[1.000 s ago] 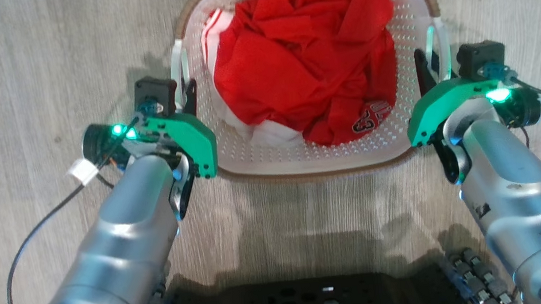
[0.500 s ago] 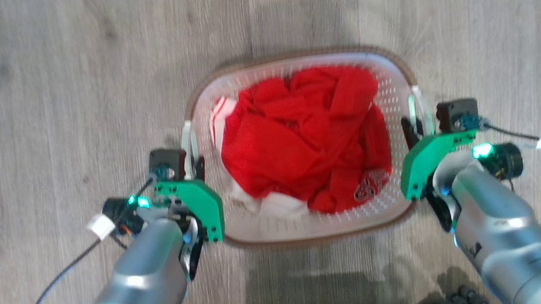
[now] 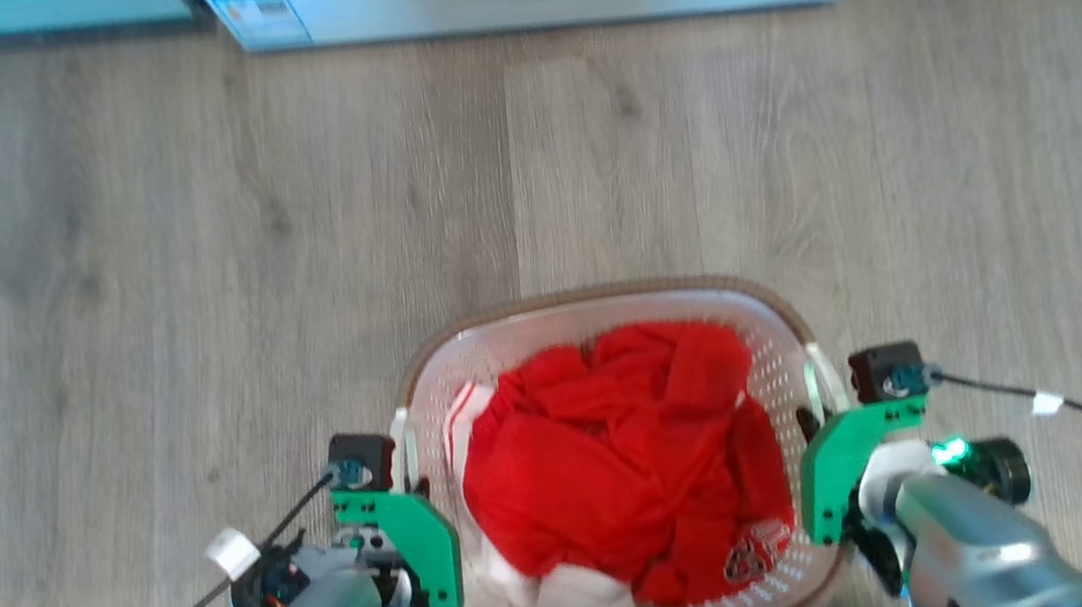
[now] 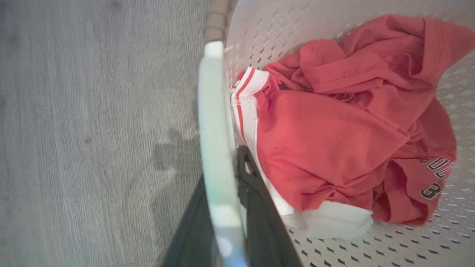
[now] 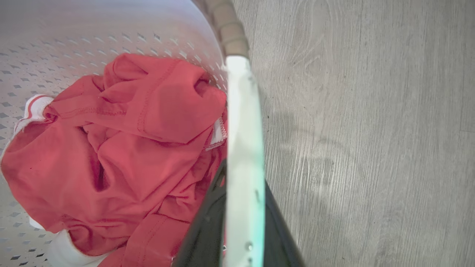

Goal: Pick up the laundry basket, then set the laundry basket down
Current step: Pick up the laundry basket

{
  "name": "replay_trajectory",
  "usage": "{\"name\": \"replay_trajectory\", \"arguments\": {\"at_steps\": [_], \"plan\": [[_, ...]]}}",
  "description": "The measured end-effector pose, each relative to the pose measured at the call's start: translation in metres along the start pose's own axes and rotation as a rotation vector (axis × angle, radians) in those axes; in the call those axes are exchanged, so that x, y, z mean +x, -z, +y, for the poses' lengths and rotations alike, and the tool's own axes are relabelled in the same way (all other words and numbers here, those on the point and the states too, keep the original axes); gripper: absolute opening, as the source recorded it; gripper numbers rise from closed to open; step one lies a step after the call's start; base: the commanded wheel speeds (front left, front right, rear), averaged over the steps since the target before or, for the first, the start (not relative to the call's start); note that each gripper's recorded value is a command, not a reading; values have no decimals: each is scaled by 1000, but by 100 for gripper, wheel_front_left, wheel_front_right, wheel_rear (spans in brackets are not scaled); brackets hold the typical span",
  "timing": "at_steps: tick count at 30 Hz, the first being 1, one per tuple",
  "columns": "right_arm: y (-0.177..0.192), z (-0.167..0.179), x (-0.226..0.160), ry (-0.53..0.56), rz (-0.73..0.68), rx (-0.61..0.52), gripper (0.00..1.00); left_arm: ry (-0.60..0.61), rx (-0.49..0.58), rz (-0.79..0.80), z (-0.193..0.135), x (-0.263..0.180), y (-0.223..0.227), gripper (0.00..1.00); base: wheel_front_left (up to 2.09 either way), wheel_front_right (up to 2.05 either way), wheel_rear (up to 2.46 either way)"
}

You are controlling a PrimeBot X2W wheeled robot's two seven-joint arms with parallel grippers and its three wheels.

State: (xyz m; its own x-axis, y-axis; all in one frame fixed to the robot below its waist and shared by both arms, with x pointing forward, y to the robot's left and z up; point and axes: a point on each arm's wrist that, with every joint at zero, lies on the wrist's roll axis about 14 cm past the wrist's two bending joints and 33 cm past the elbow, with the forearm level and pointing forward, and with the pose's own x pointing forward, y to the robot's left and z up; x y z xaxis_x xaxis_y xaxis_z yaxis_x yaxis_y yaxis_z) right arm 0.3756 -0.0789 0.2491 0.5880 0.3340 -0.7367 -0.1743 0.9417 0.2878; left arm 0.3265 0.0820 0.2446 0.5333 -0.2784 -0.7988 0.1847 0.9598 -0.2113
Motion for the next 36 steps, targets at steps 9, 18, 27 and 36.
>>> {"name": "replay_trajectory", "arguments": {"at_steps": [9,18,27,36], "plan": [[12,17,-39,-19,10,-17,0,-3,19,8,-10,-35,18,0,0,0,0],[19,27,-63,-29,8,-24,0,6,48,-7,-17,-56,30,0,0,0,0],[20,30,-74,-29,-2,-34,0,6,84,-33,-20,-67,36,0,0,0,0],[24,30,-81,-27,-23,-28,0,14,116,-79,-22,-69,32,0,0,0,0]]}}
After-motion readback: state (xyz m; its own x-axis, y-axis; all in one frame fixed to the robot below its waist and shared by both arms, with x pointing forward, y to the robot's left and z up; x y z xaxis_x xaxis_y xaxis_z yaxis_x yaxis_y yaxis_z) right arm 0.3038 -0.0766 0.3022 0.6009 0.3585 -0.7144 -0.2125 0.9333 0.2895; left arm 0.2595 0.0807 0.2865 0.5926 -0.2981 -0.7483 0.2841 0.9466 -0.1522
